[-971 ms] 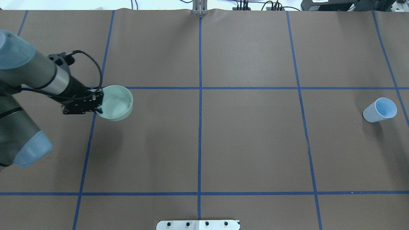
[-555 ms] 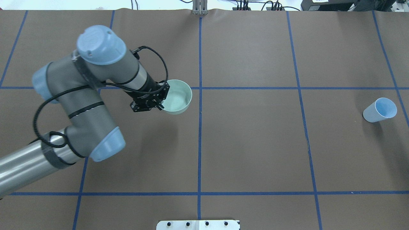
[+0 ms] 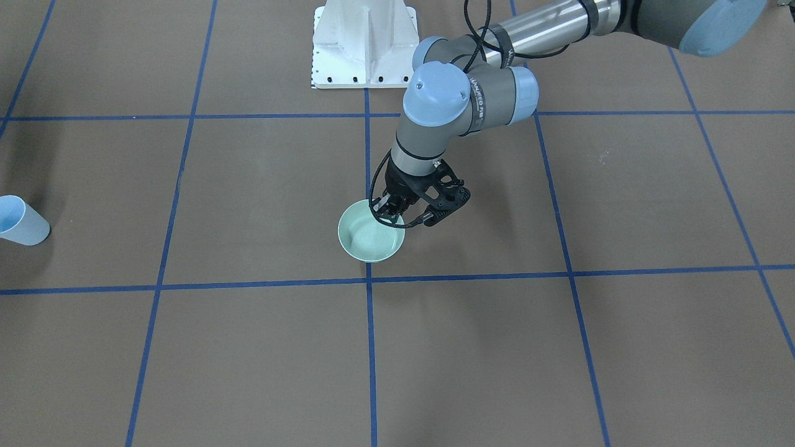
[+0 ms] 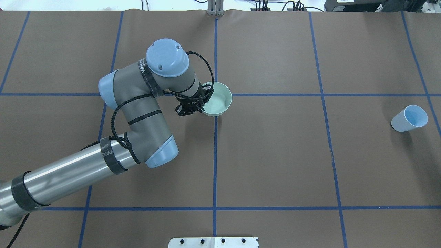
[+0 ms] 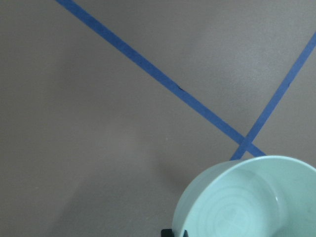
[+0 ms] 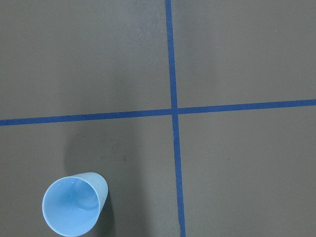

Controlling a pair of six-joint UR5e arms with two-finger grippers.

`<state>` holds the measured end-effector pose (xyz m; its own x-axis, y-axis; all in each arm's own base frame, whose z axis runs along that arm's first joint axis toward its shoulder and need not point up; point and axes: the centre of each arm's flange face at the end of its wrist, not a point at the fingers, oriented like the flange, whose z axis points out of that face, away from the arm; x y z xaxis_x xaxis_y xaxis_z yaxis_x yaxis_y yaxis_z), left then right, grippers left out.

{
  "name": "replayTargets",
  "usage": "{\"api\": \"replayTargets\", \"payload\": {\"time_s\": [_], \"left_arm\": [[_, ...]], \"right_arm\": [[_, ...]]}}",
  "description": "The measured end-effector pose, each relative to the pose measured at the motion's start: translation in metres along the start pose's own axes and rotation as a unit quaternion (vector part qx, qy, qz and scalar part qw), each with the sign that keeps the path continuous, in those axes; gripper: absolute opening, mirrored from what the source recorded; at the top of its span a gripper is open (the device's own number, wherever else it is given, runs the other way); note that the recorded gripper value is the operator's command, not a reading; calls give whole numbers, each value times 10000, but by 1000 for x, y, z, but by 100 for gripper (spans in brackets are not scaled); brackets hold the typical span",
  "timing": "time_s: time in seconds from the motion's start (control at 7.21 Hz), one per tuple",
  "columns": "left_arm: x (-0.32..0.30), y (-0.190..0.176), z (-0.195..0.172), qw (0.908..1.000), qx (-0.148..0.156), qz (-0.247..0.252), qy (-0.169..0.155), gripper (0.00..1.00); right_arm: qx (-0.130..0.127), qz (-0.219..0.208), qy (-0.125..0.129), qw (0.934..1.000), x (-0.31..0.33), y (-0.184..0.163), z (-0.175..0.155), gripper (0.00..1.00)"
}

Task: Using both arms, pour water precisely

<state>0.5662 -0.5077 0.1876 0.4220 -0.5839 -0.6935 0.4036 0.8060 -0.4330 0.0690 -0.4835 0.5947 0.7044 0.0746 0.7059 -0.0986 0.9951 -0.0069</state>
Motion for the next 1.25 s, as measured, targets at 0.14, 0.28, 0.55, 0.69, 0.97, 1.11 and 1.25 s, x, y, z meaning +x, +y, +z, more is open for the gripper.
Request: {"api": "replayTargets", "payload": {"time_s": [0.14, 0.28, 0.55, 0.69, 0.97, 1.11, 1.25], "left_arm": [[2, 0, 12, 10000, 22, 12, 10, 0], [9, 0, 22, 10000, 64, 24, 39, 0], [15, -1, 32, 9999, 100, 59, 15, 33], [13, 0, 36, 9999, 97, 128, -10, 41], [12, 1, 37, 9996, 95, 247, -14, 99], [14, 1, 32, 9995, 93, 316, 22, 100], [17, -1, 21, 9992, 92, 371, 95, 100]], "right_arm": [[-3, 4, 0, 10000, 0, 0, 0, 100], [-7, 12, 1, 10000, 1, 1, 1, 100], [-10, 14, 1, 10000, 1, 1, 1, 100], [-10, 16, 1, 10000, 1, 1, 1, 100], [-6, 13, 1, 10000, 1, 0, 1, 100], [-4, 11, 0, 10000, 0, 0, 0, 100], [1, 2, 0, 10000, 0, 0, 0, 100]]}}
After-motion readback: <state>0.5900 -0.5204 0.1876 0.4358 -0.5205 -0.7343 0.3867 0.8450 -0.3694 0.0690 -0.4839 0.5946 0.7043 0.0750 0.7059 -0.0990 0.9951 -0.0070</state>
